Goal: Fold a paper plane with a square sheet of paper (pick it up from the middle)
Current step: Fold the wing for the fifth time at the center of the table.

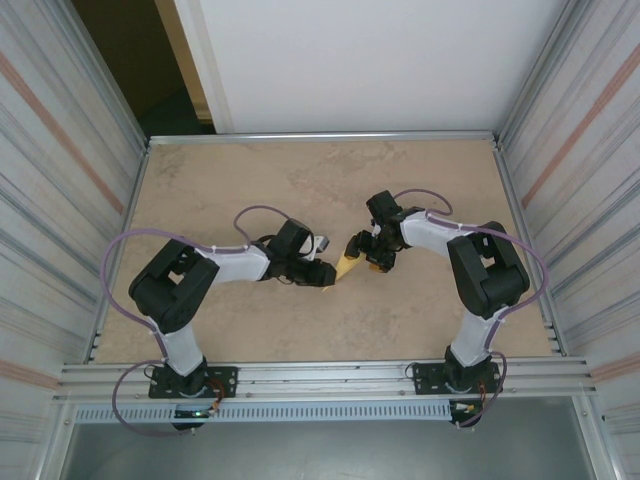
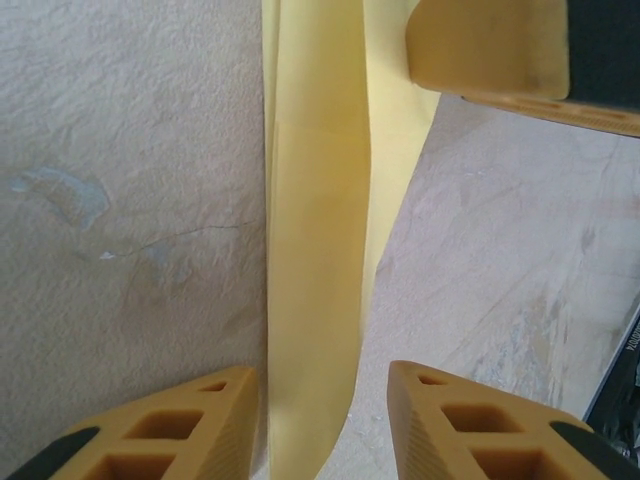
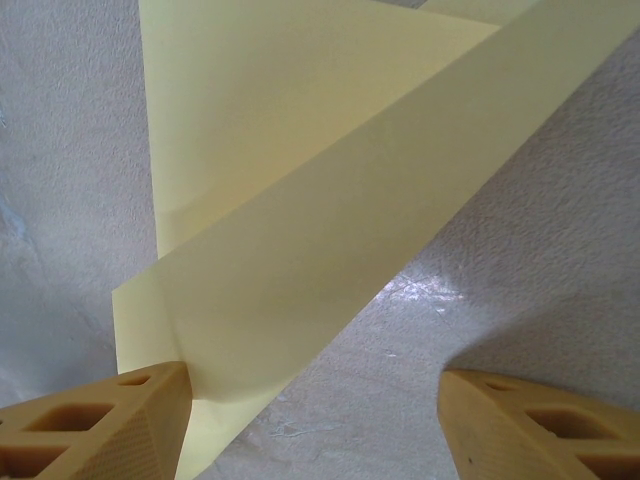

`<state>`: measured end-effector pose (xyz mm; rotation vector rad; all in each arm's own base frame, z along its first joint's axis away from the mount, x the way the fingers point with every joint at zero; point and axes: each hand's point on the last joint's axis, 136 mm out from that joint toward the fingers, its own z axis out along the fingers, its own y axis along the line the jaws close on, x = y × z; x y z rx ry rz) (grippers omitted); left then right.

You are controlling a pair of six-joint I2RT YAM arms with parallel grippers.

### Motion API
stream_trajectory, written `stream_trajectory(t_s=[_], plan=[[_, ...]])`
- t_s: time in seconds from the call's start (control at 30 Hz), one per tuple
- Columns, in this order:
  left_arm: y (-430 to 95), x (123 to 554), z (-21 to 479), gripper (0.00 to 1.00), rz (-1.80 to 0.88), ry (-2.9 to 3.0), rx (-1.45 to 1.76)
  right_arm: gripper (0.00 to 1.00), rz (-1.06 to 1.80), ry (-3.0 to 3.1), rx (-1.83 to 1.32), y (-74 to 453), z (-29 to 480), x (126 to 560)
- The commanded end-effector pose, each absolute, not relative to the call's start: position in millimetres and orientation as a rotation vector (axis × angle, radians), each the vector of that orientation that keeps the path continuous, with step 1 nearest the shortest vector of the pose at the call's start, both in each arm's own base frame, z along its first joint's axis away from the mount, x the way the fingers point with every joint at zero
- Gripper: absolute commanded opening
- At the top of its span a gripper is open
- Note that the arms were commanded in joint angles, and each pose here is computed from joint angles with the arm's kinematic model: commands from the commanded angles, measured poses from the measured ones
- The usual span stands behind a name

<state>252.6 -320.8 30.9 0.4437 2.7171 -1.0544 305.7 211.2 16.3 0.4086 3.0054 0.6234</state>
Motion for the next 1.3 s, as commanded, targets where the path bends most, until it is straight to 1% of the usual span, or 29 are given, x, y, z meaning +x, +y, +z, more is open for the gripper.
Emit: stream_trajectory(t_s=[0.0, 0.27, 0.6, 1.03, 1.13, 1.27], plan=[[-318.7, 252.3, 22.8, 0.37, -0.993, 2.748, 0.470, 0.68, 0.403, 3.103, 0.451, 193.4, -53.3, 287.6], [-313.0, 249.2, 9.3, 0.28, -0.947, 2.801, 0.454, 0.68, 0.389, 3.121, 0.457, 193.1, -57.8, 285.2], [-306.9, 247.0, -3.9, 0.22, -0.905, 2.858, 0.402, 0.70, 0.367, 3.141, 0.443, 193.8, -63.7, 284.2], [-302.0, 242.4, -17.1, 0.21, -0.871, 2.922, 0.368, 0.69, 0.317, 3.167, 0.430, 192.6, -71.6, 281.1], [-300.3, 241.2, -20.6, 0.20, -0.857, 2.940, 0.361, 0.69, 0.353, 3.144, 0.406, 195.7, -59.6, 285.3], [-298.1, 239.8, -23.7, 0.20, -0.839, 2.956, 0.359, 0.69, 0.502, 3.039, 0.351, 206.2, -18.6, 302.0]])
